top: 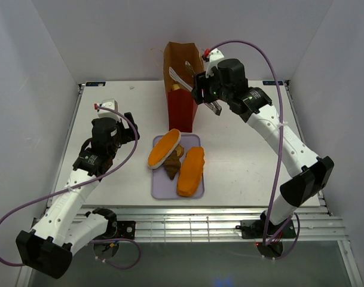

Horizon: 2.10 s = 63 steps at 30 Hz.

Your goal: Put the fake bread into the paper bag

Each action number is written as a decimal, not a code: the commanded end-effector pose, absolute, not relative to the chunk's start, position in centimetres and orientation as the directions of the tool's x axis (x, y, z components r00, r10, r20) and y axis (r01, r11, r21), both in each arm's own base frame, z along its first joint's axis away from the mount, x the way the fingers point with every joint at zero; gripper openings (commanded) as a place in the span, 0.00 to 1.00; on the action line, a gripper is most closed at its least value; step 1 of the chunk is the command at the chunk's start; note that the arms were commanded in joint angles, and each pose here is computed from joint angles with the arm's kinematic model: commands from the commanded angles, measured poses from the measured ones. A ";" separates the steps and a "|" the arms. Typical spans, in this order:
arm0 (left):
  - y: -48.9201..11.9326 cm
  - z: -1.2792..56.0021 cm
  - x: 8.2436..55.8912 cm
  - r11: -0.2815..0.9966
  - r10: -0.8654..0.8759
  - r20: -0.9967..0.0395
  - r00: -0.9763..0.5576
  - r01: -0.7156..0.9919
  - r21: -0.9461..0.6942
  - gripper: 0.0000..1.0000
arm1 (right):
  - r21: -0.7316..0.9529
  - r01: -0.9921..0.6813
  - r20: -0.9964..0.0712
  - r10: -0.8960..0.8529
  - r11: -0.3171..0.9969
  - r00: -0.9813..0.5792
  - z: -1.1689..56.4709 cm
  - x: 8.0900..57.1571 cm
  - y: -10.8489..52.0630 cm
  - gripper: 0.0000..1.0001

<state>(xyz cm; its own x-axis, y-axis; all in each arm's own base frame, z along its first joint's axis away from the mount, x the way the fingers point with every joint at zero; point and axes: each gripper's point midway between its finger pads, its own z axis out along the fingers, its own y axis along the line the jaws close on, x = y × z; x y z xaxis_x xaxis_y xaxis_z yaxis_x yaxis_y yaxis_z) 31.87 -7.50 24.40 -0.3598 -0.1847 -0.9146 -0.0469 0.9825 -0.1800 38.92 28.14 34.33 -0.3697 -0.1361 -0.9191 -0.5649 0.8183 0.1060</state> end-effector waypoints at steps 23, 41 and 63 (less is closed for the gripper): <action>-7.4 24.5 32.0 0.984 -0.181 -0.922 -0.343 -0.056 -0.172 0.98 | 0.079 -0.685 -0.942 -0.171 0.724 -0.290 35.3 26.5 29.4 0.56; -7.7 25.0 31.9 0.981 -0.190 -0.922 -0.337 -0.038 -0.188 0.98 | 0.274 -0.592 -0.841 -0.110 0.758 -0.530 23.0 20.2 29.4 0.57; -8.6 24.9 31.8 0.979 -0.192 -0.917 -0.350 0.003 -0.206 0.98 | 0.559 -0.467 -0.711 0.106 0.685 -0.695 19.2 22.2 28.6 0.60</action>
